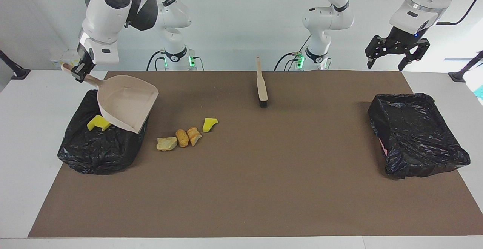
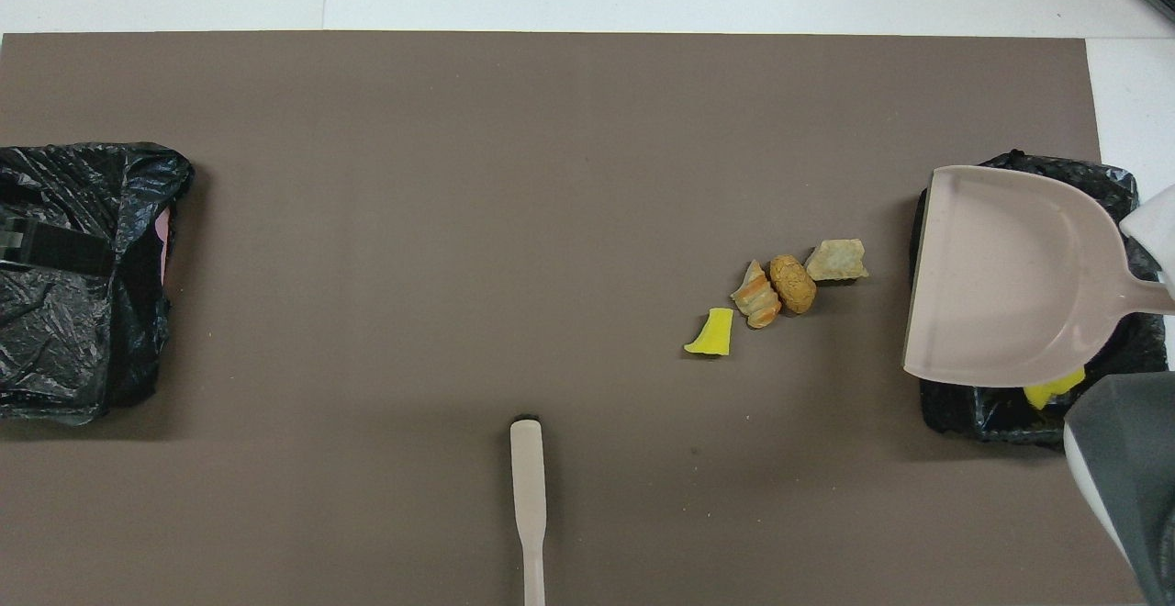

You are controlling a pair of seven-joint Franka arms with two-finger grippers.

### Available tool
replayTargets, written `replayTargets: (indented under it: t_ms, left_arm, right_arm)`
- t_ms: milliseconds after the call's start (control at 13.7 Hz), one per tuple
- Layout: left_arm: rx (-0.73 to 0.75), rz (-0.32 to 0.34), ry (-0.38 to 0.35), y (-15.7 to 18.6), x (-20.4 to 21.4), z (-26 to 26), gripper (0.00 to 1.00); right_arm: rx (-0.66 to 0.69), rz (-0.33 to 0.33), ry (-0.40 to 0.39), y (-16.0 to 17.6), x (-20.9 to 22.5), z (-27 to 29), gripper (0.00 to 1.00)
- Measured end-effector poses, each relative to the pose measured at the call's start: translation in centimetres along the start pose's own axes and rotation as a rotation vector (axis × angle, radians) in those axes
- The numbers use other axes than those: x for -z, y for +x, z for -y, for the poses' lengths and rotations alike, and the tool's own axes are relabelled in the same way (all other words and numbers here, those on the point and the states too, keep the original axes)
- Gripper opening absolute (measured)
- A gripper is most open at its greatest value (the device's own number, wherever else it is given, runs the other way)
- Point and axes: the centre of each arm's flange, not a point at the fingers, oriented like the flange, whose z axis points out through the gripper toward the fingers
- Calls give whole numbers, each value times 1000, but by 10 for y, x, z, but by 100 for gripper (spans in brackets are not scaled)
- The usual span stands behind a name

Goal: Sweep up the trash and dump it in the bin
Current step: 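Lift the emptied dustpan off the bag with the right gripper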

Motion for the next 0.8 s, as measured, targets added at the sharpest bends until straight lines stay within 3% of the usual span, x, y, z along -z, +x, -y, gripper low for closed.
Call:
replayTargets:
  t_ms: [291,509,801]
  left_arm:
    - [-1,0,0,0,0,0,100]
    - [-1,0,0,0,0,0,100]
    - [-1,1,0,0,0,0,100]
  right_arm:
    - [-285,-176,189,19,-3,16,32]
    - [-507,-219,318,42,8,30,32]
    - [-724,-229,421,98,49,56,32]
